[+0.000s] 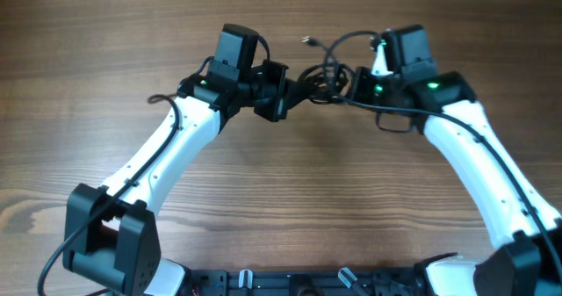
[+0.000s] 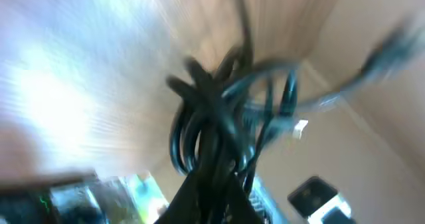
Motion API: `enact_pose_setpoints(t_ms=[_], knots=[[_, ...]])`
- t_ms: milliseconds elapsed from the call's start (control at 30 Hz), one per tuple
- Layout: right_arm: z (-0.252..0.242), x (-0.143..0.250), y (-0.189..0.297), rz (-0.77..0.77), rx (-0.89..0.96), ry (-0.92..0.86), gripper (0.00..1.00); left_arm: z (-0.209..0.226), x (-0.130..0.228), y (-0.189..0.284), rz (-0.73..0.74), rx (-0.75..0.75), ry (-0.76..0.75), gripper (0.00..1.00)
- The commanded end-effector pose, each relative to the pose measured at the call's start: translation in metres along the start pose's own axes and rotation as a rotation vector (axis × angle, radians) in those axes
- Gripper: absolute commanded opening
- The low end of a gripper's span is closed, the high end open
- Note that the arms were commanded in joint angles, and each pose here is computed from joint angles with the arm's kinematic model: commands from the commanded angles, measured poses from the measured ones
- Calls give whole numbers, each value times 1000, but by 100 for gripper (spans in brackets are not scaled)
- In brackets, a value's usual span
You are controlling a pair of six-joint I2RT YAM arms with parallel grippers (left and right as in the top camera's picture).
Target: Untangle cables
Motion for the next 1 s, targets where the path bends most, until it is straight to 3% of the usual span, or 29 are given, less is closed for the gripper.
enact_pose_setpoints(t_ms=[0, 33, 100, 200, 333, 467, 667, 700, 767, 800, 900, 967], knots=[[-20, 11, 13, 74, 73, 54, 4, -3, -51, 34, -603, -42, -286, 4], [-22, 15, 13, 105, 80, 68, 4, 2, -58, 37, -700, -96, -304, 4], [-23, 22, 14, 157, 85, 89, 4, 6, -62, 39, -739, -162, -378, 4], [-21, 27, 16, 201, 43, 126, 4, 13, -57, 35, -666, -224, -437, 4], [-5, 24, 17, 183, -169, 258, 4, 19, -40, 22, -494, -259, -544, 4], [5, 11, 13, 89, -195, 305, 10, 14, -33, 17, -408, -224, -651, 4], [19, 12, -13, 113, -156, 249, 10, 9, -35, 18, -383, -187, -693, 4], [15, 11, -16, 107, -94, 191, 15, 7, -35, 18, -382, -186, -734, 4], [5, 3, -15, 65, -17, 122, 50, 8, -33, 14, -371, -202, -789, 4], [0, -1, -13, 51, -18, 108, 57, 9, -32, 10, -362, -210, -800, 7], [-18, -10, -7, 29, -19, 55, 62, 8, -26, -7, -342, -194, -846, 19], [-28, -13, -5, 29, -13, 27, 62, 2, -21, -24, -339, -146, -895, 33]])
Point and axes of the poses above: each gripper's point midway between its finger pads, its own y axis back along the fingers, its own z axis along the line the jaws close on, x = y × z, the point moved 10 cm from there along y, back along the fingers, and after that the axes turned 6 degrees about y, right-handed, at the moved point
